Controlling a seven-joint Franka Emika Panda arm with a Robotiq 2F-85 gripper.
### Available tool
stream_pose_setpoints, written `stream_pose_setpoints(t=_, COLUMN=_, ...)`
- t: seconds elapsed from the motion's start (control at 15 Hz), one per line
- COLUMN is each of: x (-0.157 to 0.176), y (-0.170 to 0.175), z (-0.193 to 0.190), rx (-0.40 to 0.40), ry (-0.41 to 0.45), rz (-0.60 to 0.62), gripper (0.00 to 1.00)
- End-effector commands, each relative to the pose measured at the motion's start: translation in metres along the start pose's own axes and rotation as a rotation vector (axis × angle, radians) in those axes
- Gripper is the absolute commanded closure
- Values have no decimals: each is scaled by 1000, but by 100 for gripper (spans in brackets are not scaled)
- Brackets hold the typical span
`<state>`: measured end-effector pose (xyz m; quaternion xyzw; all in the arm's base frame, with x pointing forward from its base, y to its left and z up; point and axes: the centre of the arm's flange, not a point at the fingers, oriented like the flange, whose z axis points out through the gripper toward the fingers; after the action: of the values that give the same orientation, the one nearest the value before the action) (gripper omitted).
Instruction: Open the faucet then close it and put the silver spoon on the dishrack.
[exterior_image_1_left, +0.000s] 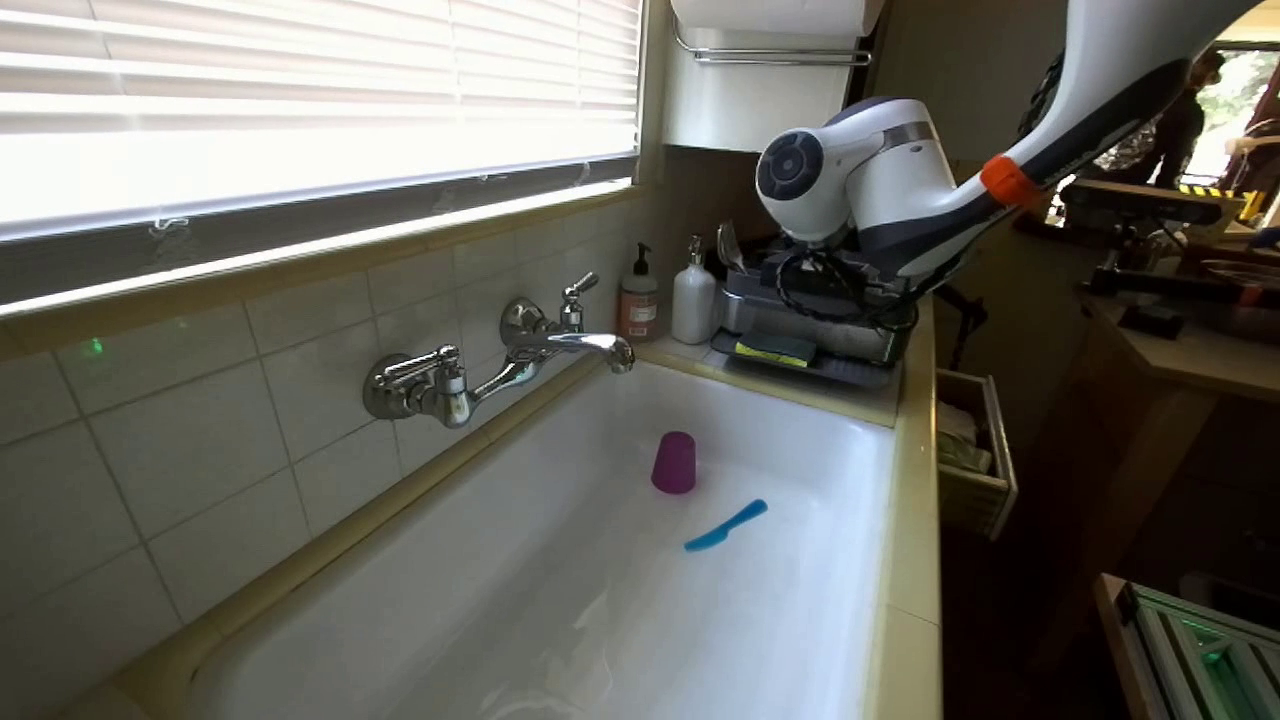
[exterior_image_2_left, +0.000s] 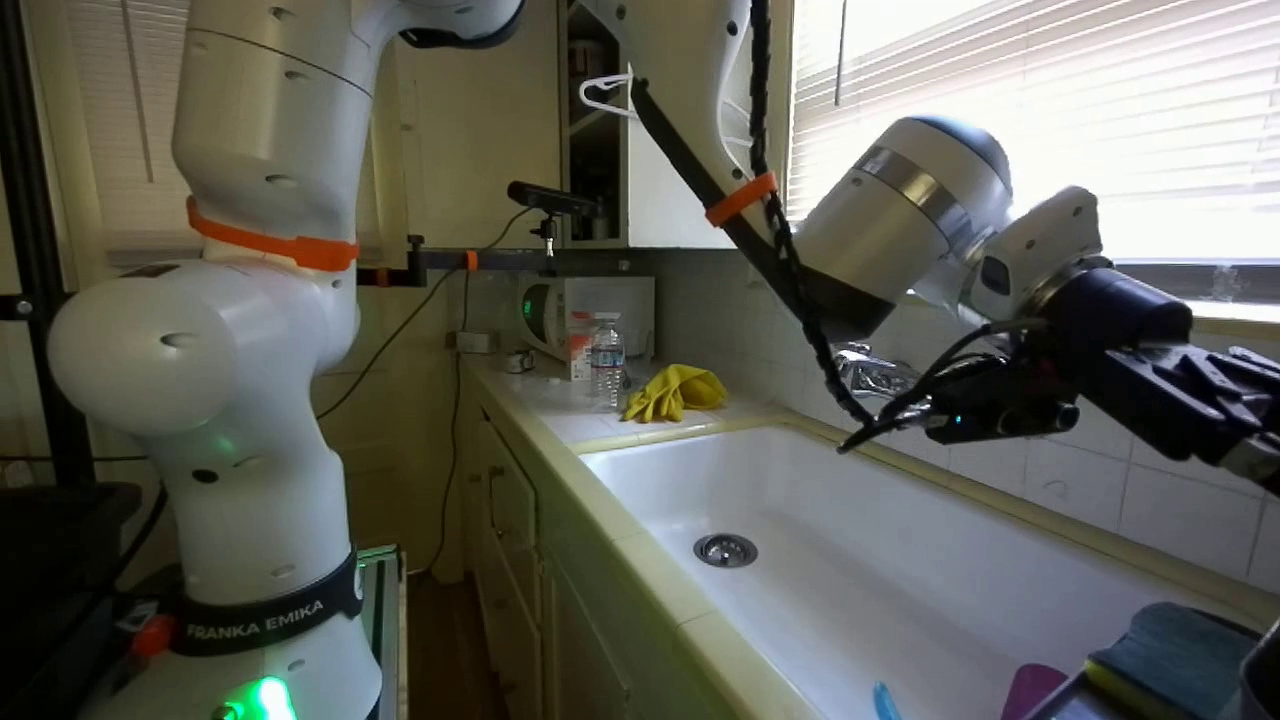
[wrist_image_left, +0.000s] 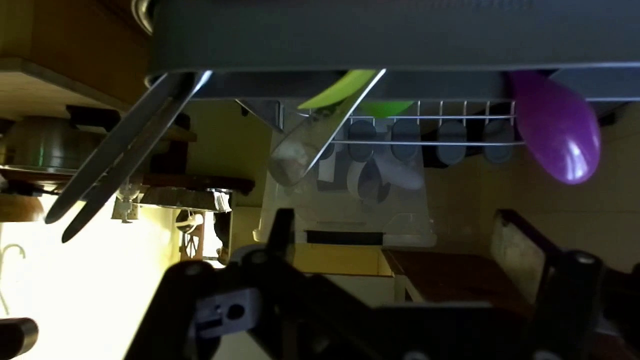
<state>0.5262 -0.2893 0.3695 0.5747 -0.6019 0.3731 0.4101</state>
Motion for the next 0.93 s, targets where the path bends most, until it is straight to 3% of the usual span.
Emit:
stream_pose_setpoints(t=0.0, x=19, y=23, z=-18, rx=-15, ry=-101, rz=3, gripper=0)
stream_pose_setpoints(t=0.13, x=31, y=28, z=-24, rx=-16, ry=-145, rz=-19, gripper=0)
stream_pose_setpoints(t=0.33, x=49, y=38, z=-32, rx=23, ry=-217, rz=-146, gripper=0)
stream_pose_setpoints(t=0.87, x=87, y=63, z=-39, rx=250, ry=-315, rz=-482, gripper=0)
